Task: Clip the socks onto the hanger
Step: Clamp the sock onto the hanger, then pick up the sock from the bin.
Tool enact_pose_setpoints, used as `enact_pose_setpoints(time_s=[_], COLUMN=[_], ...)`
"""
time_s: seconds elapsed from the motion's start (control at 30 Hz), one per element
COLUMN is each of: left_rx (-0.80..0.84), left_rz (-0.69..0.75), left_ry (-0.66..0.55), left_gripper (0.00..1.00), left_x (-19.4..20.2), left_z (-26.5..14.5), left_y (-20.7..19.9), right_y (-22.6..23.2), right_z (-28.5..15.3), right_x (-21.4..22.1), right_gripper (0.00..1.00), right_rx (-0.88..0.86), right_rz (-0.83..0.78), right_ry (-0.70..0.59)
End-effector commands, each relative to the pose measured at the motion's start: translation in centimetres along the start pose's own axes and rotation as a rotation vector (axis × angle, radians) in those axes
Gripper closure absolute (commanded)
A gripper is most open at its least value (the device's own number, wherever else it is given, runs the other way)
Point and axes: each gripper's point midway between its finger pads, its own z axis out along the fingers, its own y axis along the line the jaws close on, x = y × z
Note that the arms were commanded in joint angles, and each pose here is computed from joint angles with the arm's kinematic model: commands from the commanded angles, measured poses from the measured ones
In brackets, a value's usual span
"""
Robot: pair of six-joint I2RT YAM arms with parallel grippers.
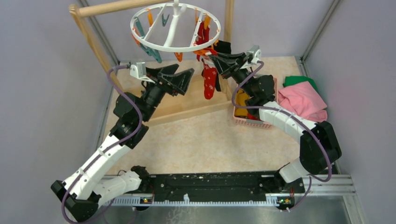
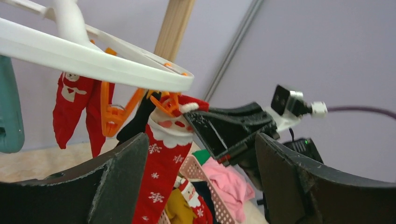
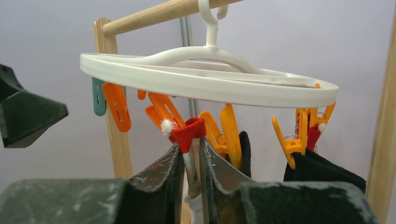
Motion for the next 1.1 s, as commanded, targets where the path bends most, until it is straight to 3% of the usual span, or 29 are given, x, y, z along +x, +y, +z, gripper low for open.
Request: enact_pose_setpoints(time_s=[0.0,0.17,0.27,0.5,0.83,0.9,1.07], left_rx=[0.170,0.233,0.258,0.219,0.113,0.102,0.090], left_rz=[0.135,0.262,0.314,0.308,0.279,0.274,0.271], left_ry=[0.001,0.011,0.067,0.154,0.294,0.330,0.366], left_gripper=[0.09,0.07,0.02,0.01,0.01,0.01,0.01], left_x=[0.5,3.1,6.5,14.5,20.4,21.9,23.5], left_z=[-2.9,-7.0,-9.3,-12.9,-13.3,-13.5,-13.5], left_y=[-1.9,-0.9,0.5,5.2,9.2,10.0,10.8], right_y=[0.1,-0.6,-1.1,-1.4,-2.1,-2.6,-5.3], right_z=[-0.5,-1.8,-3.2,-6.6,-13.1,-14.8,-18.2], right_x=[-2.8,-2.0,-1.2,2.0,6.9,8.3,9.1], right_gripper=[0.77,0.59,0.51,0.28,0.21,0.16,0.15], right_rx=[0.000,0.051,0.097,0.122,0.203,0.243,0.392], right_rz=[-0.013,-0.037,-0.056,-0.120,-0.138,-0.095,0.087], right_ry=[-0.047,0.011,0.053,0.200,0.385,0.415,0.419])
